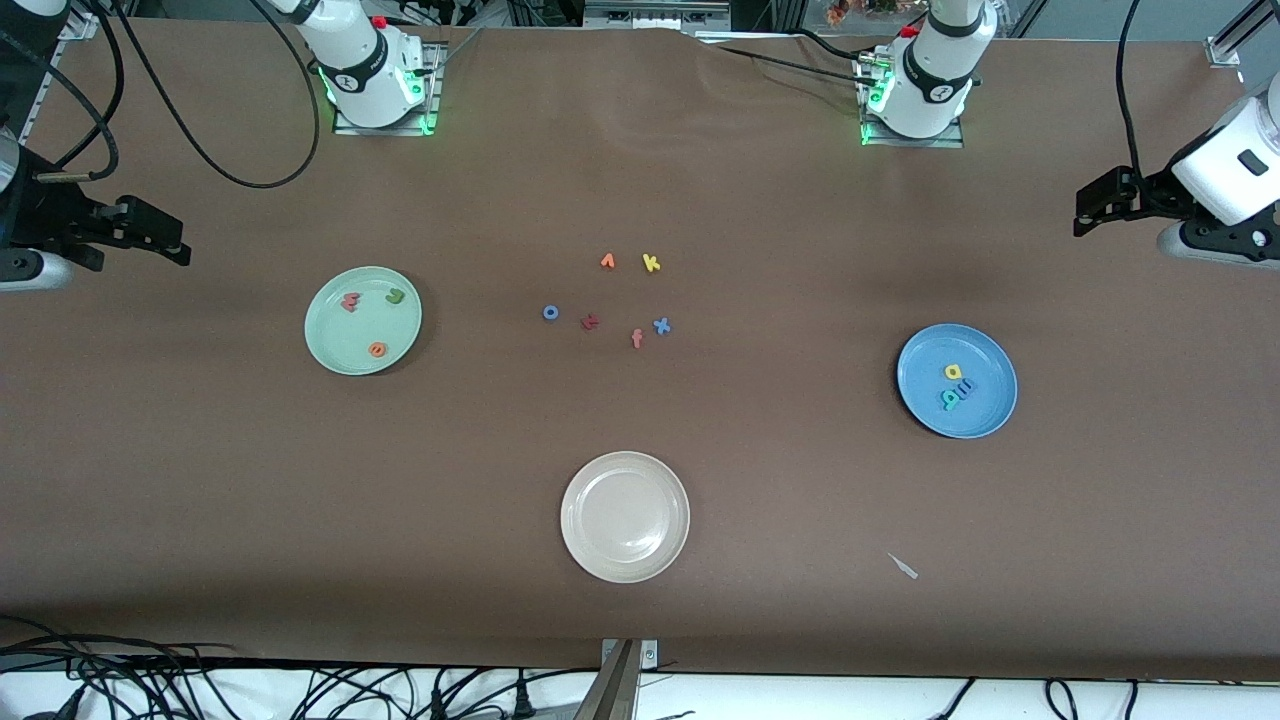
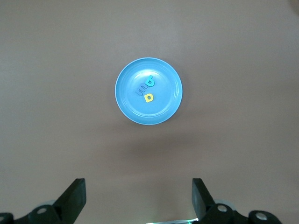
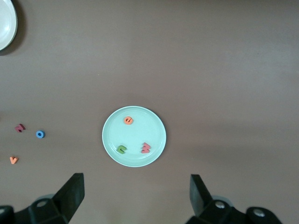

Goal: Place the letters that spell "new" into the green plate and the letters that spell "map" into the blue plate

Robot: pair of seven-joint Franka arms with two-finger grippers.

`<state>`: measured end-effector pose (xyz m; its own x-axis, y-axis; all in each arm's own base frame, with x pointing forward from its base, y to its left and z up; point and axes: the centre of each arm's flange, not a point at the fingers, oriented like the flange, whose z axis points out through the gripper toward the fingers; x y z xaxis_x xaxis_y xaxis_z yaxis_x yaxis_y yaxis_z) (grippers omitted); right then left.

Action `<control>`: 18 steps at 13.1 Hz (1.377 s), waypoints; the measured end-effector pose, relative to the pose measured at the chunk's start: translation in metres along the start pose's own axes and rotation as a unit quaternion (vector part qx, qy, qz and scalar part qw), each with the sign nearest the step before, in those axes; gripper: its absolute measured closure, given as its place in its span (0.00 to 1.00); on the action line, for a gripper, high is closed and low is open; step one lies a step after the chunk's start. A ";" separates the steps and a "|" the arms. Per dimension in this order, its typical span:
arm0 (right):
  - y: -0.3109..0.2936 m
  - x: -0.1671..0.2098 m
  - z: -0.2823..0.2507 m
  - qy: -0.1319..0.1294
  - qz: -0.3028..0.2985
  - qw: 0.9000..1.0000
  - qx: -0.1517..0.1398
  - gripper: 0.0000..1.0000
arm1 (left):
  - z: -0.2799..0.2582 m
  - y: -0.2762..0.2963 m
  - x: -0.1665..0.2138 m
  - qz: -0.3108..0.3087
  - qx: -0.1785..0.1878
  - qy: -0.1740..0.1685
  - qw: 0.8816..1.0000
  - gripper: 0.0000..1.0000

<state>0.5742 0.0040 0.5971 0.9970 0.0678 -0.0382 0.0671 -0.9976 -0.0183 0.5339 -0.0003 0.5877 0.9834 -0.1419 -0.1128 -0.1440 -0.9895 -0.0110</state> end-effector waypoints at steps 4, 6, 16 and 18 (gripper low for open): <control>0.002 0.000 0.000 -0.001 0.002 1.000 0.000 0.00 | 0.001 -0.001 0.000 -0.001 -0.001 -0.003 1.000 0.00; 0.025 -0.004 0.006 -0.007 0.023 1.000 0.003 0.00 | 0.001 -0.003 0.000 -0.003 -0.001 -0.003 1.000 0.00; 0.017 -0.028 0.000 0.007 0.016 1.000 0.006 0.00 | 0.007 -0.003 0.002 -0.002 -0.003 -0.010 1.000 0.00; 0.010 -0.034 -0.002 0.013 0.010 1.000 0.006 0.00 | 0.007 -0.003 0.002 -0.002 -0.003 -0.010 1.000 0.00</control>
<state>0.5407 -0.0084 0.6003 0.9988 0.0473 -0.0132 0.0469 -0.9985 -0.0292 0.5358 0.0030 0.5808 0.9818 -0.1366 -0.1320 -0.1387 -0.9903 -0.0063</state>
